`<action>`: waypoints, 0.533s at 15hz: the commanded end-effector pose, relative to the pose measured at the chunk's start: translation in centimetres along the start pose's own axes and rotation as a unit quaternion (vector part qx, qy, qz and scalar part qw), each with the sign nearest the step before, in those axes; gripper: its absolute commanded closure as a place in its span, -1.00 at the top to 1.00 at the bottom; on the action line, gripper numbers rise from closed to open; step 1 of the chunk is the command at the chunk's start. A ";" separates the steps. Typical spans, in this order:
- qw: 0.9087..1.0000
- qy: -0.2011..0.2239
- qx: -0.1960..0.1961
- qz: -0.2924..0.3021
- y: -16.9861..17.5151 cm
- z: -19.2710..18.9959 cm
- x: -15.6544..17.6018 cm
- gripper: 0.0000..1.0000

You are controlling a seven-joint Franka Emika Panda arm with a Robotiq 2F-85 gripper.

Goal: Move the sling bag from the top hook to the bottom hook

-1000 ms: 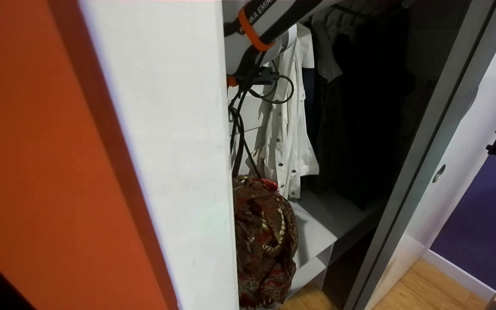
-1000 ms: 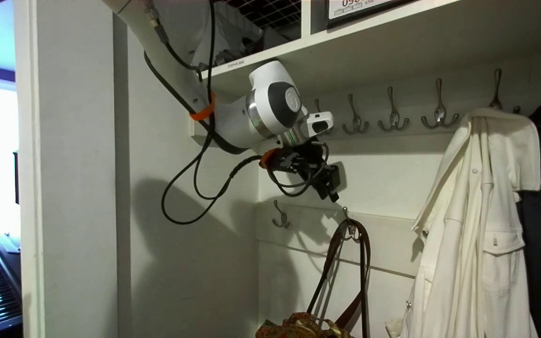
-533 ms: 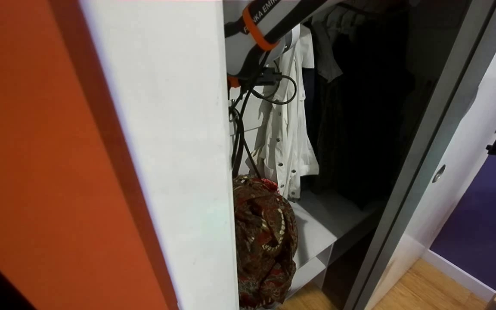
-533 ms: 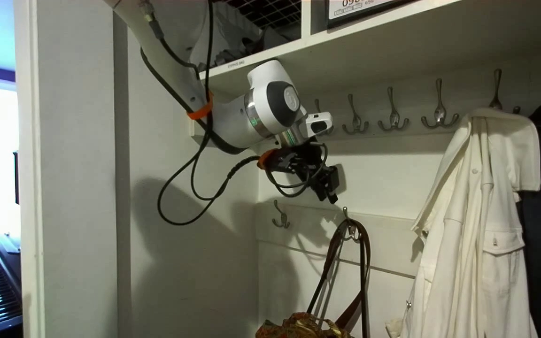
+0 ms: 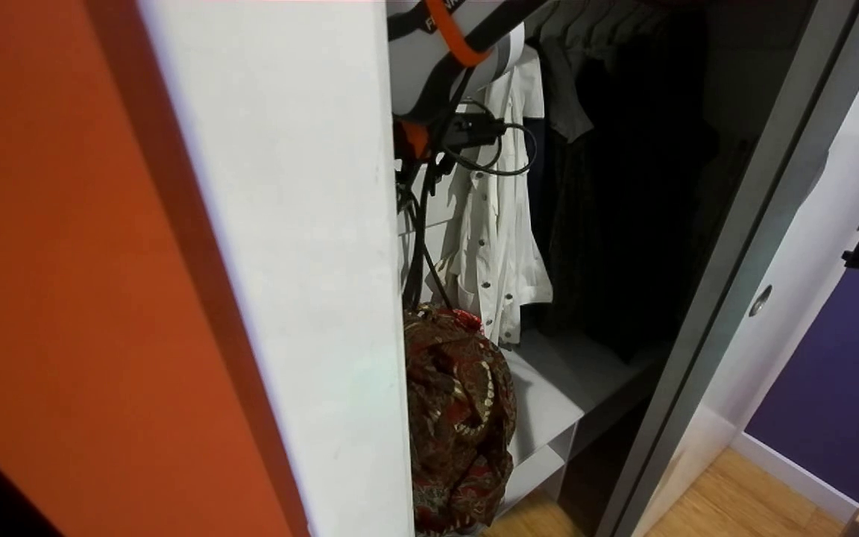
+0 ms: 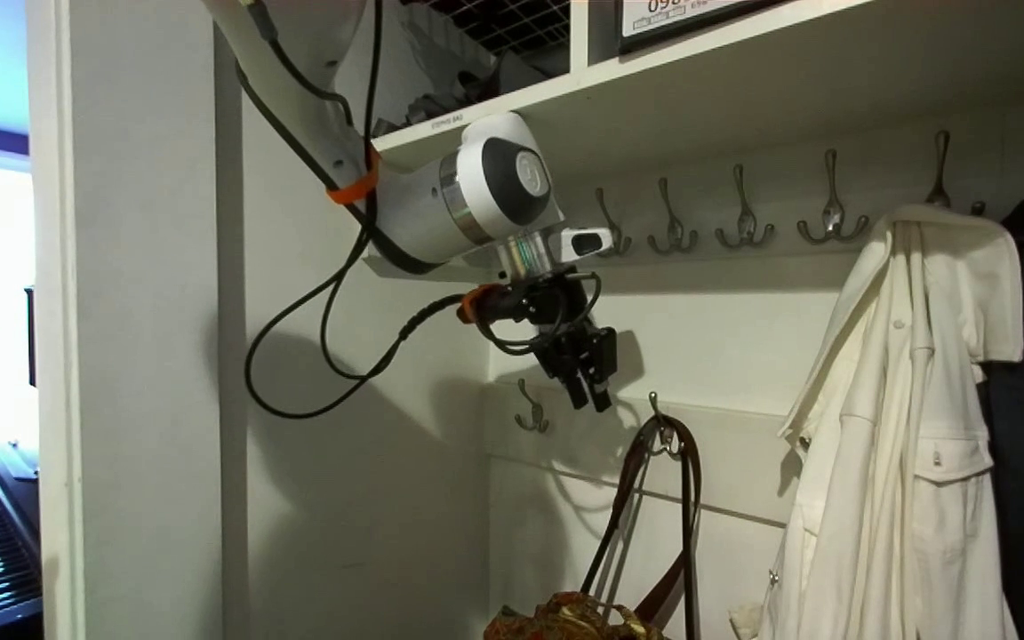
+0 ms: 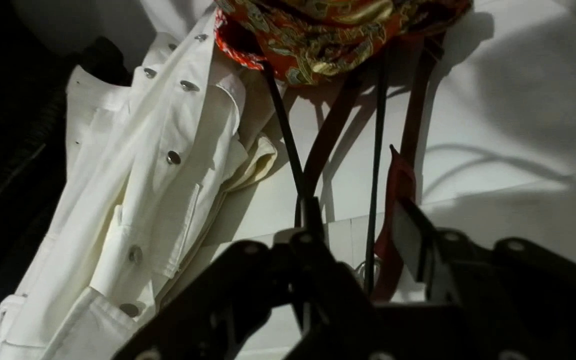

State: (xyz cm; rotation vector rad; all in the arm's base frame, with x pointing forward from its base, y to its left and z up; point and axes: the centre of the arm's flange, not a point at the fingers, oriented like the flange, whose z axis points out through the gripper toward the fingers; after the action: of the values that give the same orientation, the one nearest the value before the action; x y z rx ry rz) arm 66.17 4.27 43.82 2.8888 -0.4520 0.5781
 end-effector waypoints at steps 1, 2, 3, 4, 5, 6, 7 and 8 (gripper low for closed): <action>0.998 -0.007 -0.020 -0.052 2.2 -3.6 -2.0 0.36; 0.997 -0.009 -0.022 -0.072 2.7 -3.7 -2.3 0.36; 0.996 0.006 -0.025 -0.090 3.2 -3.7 -2.7 0.36; 0.994 0.009 -0.030 -0.107 3.5 -3.6 -3.0 0.36; 0.992 0.011 -0.036 -0.119 3.8 -3.5 -3.3 0.36; 0.991 0.014 -0.035 -0.128 4.0 -3.4 -3.6 0.36; 0.990 0.017 -0.034 -0.136 4.2 -3.6 -3.8 0.36; 0.989 0.025 -0.032 -0.142 4.5 -3.9 -4.0 0.36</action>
State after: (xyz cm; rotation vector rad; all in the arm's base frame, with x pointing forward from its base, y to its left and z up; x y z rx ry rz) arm 62.70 2.54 43.94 2.8129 -0.1333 0.4967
